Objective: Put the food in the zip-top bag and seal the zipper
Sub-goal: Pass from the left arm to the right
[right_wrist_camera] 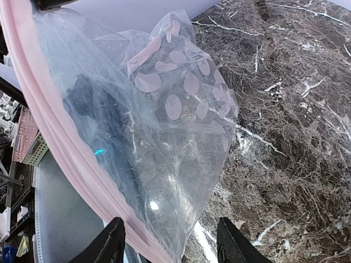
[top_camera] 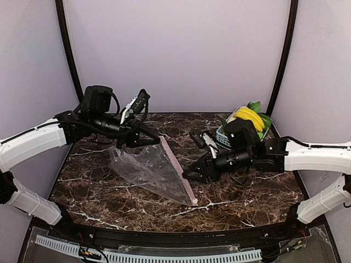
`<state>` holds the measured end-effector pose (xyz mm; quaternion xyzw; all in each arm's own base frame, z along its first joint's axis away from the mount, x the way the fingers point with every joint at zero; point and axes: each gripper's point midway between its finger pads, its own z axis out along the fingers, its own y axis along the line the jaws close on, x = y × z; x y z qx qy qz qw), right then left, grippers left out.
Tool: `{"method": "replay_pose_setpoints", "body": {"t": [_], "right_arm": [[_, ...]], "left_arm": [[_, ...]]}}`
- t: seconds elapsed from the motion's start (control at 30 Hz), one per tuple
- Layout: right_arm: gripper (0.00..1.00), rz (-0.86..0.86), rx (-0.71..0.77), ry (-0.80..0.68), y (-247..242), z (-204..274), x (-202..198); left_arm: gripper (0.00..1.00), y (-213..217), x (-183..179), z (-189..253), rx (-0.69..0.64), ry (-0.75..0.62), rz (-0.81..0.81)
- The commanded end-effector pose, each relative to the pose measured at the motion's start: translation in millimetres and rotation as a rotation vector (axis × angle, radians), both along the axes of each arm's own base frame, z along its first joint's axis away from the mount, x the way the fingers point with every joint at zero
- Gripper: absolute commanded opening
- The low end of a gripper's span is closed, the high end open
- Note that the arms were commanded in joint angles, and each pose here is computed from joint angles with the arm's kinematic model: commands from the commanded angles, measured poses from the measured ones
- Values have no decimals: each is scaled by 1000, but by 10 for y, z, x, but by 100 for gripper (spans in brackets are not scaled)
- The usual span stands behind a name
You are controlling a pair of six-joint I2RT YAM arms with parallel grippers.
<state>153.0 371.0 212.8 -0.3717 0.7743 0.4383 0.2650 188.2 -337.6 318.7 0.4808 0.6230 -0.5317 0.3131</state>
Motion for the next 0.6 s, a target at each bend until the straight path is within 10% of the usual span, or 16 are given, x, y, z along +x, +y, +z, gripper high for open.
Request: {"method": "replay_pose_setpoints", "body": {"t": [0.0,0.57], "right_arm": [[55,20,9,-15,94,-7,-2],[33,34,42,-67,430,83,34]], "left_arm": [[1,9,-40,110,-14,-24,-13],[1,-7,-11,84,-12,-15,-3]]}}
